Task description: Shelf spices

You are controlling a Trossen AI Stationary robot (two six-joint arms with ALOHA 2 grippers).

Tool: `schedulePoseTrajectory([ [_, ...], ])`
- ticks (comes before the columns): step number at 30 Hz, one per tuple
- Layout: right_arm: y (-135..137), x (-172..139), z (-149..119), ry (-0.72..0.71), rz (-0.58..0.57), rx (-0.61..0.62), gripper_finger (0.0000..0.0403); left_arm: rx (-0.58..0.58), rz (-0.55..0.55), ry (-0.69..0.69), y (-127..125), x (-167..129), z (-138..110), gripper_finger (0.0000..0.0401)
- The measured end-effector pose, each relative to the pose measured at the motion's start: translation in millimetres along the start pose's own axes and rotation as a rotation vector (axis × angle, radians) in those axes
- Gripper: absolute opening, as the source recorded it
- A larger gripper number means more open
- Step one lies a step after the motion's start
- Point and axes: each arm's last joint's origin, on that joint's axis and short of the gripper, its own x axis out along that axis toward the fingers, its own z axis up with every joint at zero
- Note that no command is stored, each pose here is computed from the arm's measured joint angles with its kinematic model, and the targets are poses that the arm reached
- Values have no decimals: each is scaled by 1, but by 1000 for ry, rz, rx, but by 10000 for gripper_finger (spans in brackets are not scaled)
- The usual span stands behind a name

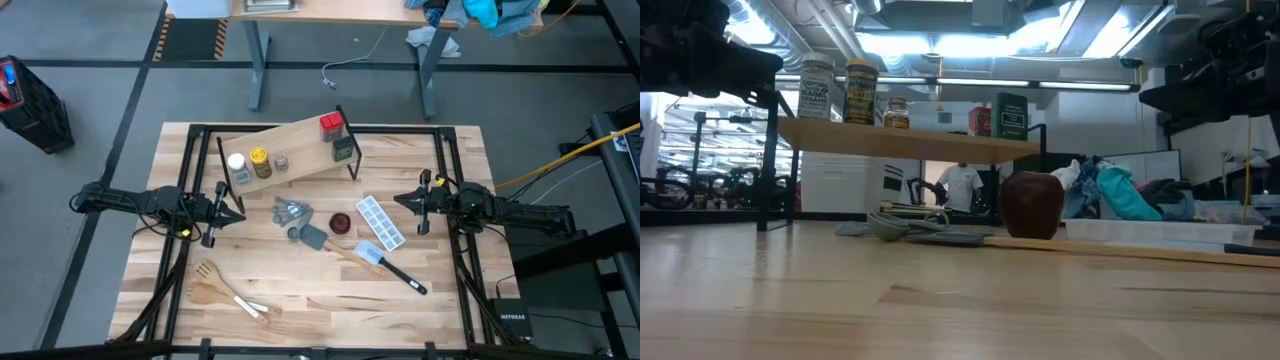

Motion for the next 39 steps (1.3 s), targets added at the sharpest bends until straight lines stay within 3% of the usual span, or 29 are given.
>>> schedulePoseTrajectory([
  [10, -1, -1, 12, -124, 8, 1, 28, 0, 0, 0, 0, 0, 0, 1],
  [23, 0, -1, 12, -126, 23, 48, 28, 0, 0, 0, 0, 0, 0, 1],
  [31, -7, -2, 14, -125, -183, 92, 30, 0, 0, 0, 0, 0, 0, 1],
  [34, -7, -2, 13, -111, -184, 90, 49, 0, 0, 0, 0, 0, 0, 1],
  [39, -7, -2, 14, -127, -185, 91, 120, 0, 0, 0, 0, 0, 0, 1],
])
